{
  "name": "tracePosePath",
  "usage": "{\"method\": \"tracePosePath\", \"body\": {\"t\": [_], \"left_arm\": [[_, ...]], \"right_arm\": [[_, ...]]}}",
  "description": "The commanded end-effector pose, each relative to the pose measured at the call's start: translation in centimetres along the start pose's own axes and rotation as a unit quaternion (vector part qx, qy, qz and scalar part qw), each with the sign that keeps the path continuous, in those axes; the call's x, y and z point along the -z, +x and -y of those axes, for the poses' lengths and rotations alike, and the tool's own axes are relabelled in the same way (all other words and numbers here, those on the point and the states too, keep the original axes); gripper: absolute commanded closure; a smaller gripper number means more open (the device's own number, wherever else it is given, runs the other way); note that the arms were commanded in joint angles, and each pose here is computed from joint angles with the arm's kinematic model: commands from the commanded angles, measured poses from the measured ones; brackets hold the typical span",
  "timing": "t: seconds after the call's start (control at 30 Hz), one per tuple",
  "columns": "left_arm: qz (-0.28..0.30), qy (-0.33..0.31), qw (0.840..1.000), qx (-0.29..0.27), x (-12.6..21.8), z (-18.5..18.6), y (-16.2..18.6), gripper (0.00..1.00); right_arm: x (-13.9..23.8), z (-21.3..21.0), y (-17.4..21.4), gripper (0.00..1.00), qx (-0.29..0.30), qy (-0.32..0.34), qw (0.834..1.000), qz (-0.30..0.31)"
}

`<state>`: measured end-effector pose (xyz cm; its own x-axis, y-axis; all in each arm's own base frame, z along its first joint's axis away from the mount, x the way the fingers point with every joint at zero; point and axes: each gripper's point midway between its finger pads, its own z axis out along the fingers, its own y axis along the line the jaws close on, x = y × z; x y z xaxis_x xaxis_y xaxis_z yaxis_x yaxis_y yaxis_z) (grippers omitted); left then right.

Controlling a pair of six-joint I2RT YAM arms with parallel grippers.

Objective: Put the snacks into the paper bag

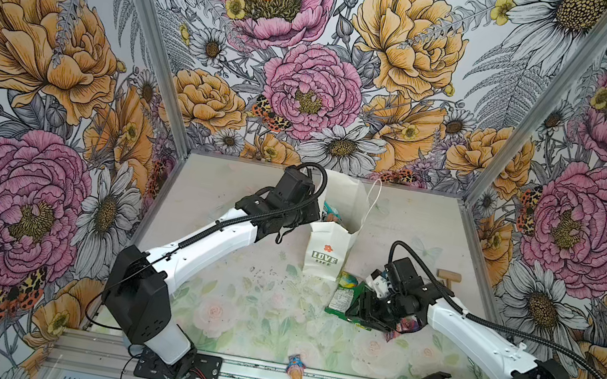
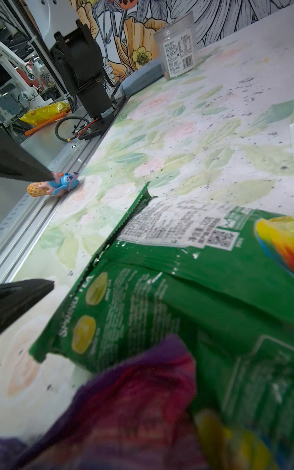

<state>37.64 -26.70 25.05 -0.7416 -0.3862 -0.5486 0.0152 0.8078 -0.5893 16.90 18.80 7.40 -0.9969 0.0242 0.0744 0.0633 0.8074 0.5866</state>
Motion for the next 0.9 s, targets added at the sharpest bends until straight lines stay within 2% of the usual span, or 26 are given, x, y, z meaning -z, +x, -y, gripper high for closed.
{"method": "tracePosePath", "body": {"t": [0.0, 0.5, 0.87], "left_arm": [[-0.01, -0.012, 1.0, 0.003, 0.2, -1.0, 0.6, 1.0], [-0.008, -0.018, 1.0, 0.005, 0.4, -1.6, 0.7, 1.0], [-0.003, -0.026, 1.0, 0.01, 0.9, -2.6, 0.7, 1.0]], "right_arm": [[-0.7, -0.7, -1.0, 0.36, 0.01, -0.014, 1.0, 0.005], [-0.8, 3.0, -7.1, 0.35, -0.037, 0.1, 0.992, 0.069], [1.9, 2.6, -13.4, 0.35, -0.036, 0.116, 0.985, 0.124]]}}
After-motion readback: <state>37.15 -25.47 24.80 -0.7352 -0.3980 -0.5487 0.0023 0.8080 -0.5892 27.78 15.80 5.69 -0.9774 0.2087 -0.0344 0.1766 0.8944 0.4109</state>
